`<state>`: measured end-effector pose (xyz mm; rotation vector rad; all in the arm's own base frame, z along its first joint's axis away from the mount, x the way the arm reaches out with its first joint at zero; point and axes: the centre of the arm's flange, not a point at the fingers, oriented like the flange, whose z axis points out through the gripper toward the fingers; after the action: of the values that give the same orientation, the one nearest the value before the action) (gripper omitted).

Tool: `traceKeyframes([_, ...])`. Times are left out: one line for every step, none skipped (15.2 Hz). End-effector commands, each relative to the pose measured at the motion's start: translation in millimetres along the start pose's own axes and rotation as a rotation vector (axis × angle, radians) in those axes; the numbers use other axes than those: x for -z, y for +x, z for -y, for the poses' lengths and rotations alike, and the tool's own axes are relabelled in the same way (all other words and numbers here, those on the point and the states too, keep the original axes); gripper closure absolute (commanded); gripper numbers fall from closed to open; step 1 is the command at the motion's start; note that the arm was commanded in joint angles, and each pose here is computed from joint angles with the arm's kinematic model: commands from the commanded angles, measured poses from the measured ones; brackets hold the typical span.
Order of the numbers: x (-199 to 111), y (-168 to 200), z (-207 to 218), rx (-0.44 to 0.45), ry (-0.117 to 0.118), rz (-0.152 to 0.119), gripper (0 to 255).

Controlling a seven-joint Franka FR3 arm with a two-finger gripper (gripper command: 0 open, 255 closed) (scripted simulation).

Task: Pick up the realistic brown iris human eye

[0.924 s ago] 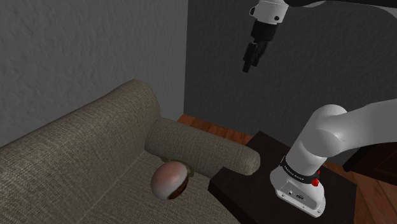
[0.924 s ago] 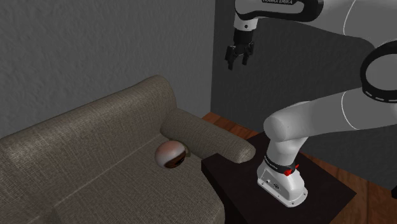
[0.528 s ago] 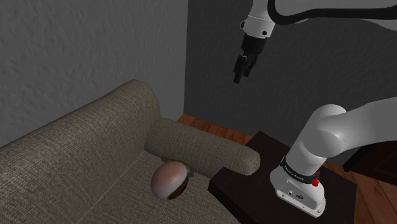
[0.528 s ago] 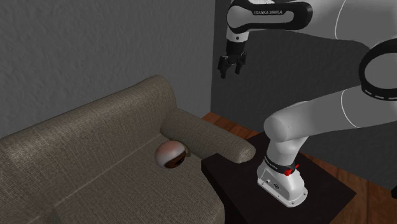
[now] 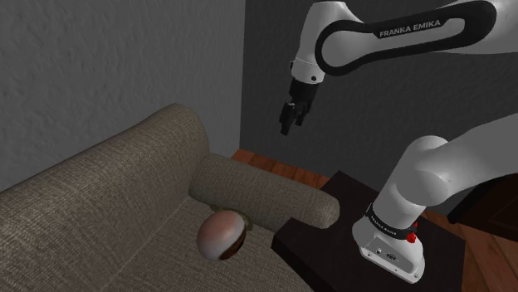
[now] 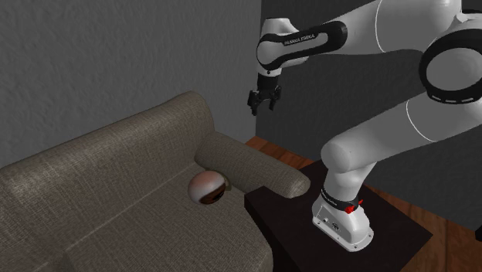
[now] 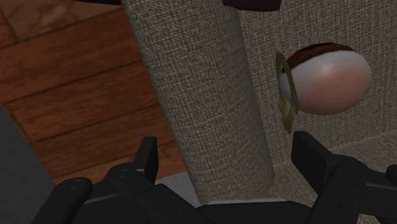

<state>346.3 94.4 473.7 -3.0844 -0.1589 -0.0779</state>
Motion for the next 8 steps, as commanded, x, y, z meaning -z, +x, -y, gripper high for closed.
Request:
traceKeyframes([-20.8, 9.8, 13.7, -0.006, 0.011, 0.002, 0])
traceKeyframes([-31.8, 13.8, 19.1, -0.009, 0.017, 0.004, 0])
traceKeyframes([-42.9, 17.7, 24.6, -0.011, 0.022, 0.006, 0])
traceKeyframes([-53.9, 21.7, 30.1, -0.014, 0.027, 0.007, 0])
traceKeyframes([-64.8, 25.6, 35.7, -0.017, 0.032, 0.009, 0])
traceKeyframes([-75.8, 29.6, 41.3, -0.019, 0.038, 0.011, 0])
traceKeyframes([-86.7, 33.5, 47.0, -0.022, 0.043, 0.013, 0])
traceKeyframes([-97.6, 37.4, 52.7, -0.025, 0.048, 0.015, 0])
